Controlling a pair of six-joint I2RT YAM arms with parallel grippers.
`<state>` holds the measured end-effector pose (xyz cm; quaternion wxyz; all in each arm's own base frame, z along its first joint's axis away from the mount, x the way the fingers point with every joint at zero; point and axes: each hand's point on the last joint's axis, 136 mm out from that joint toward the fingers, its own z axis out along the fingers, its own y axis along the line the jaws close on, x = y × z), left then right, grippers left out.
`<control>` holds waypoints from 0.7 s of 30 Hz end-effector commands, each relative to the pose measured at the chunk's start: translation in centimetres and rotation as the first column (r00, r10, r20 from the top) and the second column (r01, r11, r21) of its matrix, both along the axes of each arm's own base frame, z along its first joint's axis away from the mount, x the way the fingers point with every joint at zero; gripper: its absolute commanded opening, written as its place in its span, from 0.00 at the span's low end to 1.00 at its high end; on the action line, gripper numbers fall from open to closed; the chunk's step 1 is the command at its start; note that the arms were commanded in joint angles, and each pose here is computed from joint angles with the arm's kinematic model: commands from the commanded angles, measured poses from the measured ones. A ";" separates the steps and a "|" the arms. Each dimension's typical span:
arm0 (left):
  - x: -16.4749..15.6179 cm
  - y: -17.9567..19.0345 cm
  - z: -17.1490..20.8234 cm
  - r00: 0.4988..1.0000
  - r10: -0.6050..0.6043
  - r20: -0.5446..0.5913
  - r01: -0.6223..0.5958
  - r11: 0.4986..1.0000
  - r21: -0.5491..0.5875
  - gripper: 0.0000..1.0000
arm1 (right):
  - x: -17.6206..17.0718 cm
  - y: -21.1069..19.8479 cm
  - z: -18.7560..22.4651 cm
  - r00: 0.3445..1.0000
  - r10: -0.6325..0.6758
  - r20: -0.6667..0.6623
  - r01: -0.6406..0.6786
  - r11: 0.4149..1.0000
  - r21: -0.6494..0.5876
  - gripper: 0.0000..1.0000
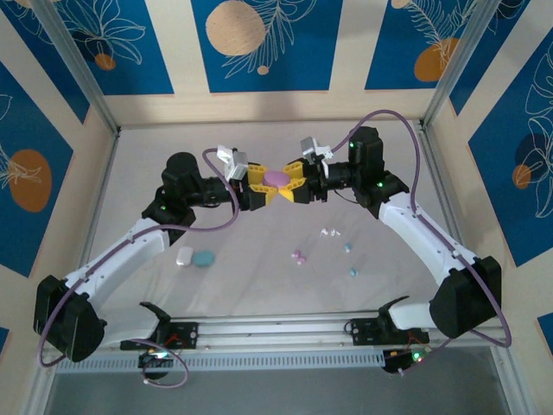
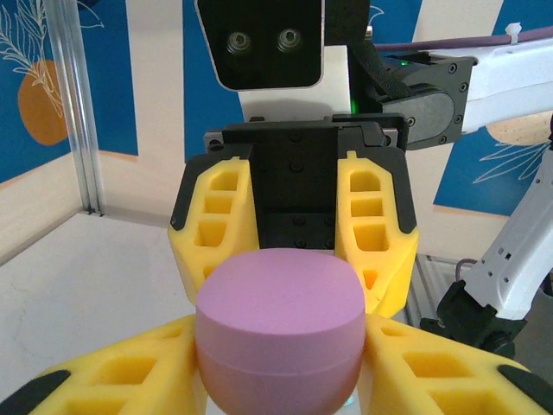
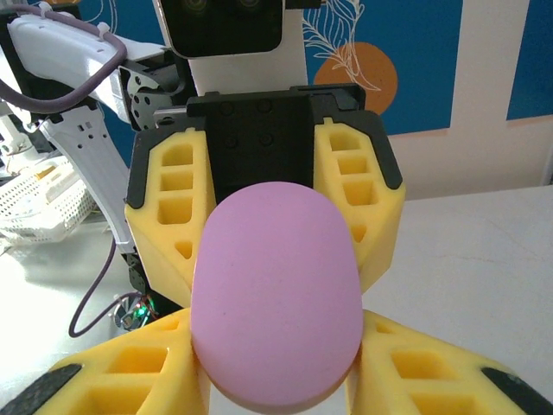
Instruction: Insert wireless bluetooth earbuds into charging case
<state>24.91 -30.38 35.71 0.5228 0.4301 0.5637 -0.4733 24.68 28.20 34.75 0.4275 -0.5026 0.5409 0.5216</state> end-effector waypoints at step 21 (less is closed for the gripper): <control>-1.7 -0.4 1.2 0.994 -0.083 0.073 0.084 0.996 -0.011 0.25 | 1.7 -1.2 1.5 0.973 -0.081 -0.214 0.078 0.997 -0.019 0.59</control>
